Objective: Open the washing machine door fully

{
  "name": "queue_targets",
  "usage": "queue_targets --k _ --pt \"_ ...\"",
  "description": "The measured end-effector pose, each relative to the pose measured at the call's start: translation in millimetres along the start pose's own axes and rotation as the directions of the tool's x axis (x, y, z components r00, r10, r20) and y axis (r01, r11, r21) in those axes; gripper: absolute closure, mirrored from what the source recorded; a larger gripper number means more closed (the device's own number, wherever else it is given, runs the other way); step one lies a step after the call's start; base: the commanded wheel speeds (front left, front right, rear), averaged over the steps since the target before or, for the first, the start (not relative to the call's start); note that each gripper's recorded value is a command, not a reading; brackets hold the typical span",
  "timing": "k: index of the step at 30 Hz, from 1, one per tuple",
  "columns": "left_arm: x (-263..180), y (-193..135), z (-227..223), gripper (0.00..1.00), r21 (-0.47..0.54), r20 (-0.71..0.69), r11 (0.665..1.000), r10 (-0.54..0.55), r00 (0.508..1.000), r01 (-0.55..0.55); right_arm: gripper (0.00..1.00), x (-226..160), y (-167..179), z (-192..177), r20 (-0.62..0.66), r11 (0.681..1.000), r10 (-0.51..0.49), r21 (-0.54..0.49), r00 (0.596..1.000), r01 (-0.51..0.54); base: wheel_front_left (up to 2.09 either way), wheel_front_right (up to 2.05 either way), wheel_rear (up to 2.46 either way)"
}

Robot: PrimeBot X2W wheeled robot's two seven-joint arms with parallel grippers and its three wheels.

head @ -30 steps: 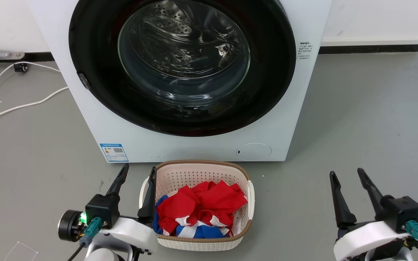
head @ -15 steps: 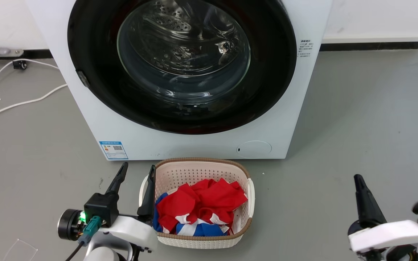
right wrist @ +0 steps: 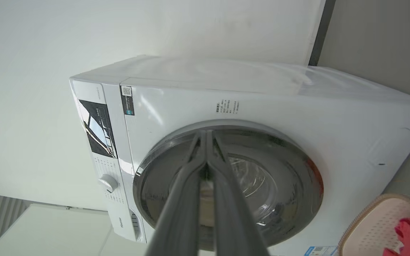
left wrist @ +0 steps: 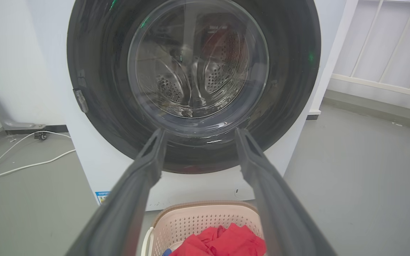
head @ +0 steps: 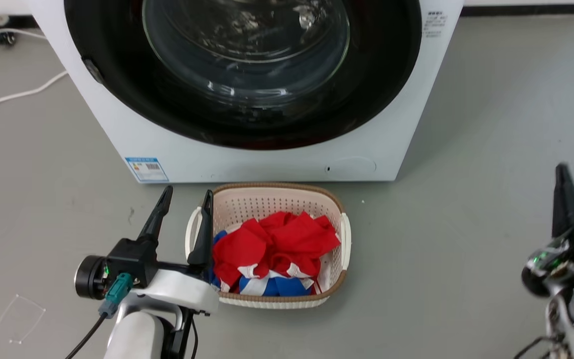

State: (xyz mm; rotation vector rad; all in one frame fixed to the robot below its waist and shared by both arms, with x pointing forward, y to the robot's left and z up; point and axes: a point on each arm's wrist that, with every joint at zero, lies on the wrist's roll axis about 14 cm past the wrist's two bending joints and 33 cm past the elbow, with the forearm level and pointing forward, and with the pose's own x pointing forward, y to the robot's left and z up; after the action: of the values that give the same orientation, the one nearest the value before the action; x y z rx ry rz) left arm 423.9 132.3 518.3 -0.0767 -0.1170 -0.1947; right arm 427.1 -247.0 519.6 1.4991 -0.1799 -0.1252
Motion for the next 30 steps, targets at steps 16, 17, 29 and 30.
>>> queue_targets --k 16,17,29,30 --pt "43.5 2.4 -23.8 0.00 -0.007 -0.012 1.000 -0.024 1.000 0.024 1.00 136.8 26.8 -8.5 -0.210 0.999 0.041 -0.009 0.977 -0.043 0.00 0.00 0.00" --pt "45.7 2.8 -25.5 0.00 -0.008 -0.013 1.000 -0.027 1.000 0.027 1.00 144.7 28.9 -15.4 -0.243 0.999 0.039 -0.026 0.969 -0.047 0.00 0.00 0.00" --pt "65.9 12.7 -42.4 0.00 -0.003 -0.021 1.000 -0.021 1.000 0.021 1.00 212.0 35.0 -105.8 -0.525 0.975 -0.053 -0.213 0.850 -0.070 0.00 0.00 0.00" --pt "66.9 13.5 -43.3 0.00 -0.003 -0.021 1.000 -0.020 1.000 0.020 1.00 215.2 33.3 -112.8 -0.541 0.971 -0.065 -0.228 0.838 -0.072 0.00 0.00 0.00"
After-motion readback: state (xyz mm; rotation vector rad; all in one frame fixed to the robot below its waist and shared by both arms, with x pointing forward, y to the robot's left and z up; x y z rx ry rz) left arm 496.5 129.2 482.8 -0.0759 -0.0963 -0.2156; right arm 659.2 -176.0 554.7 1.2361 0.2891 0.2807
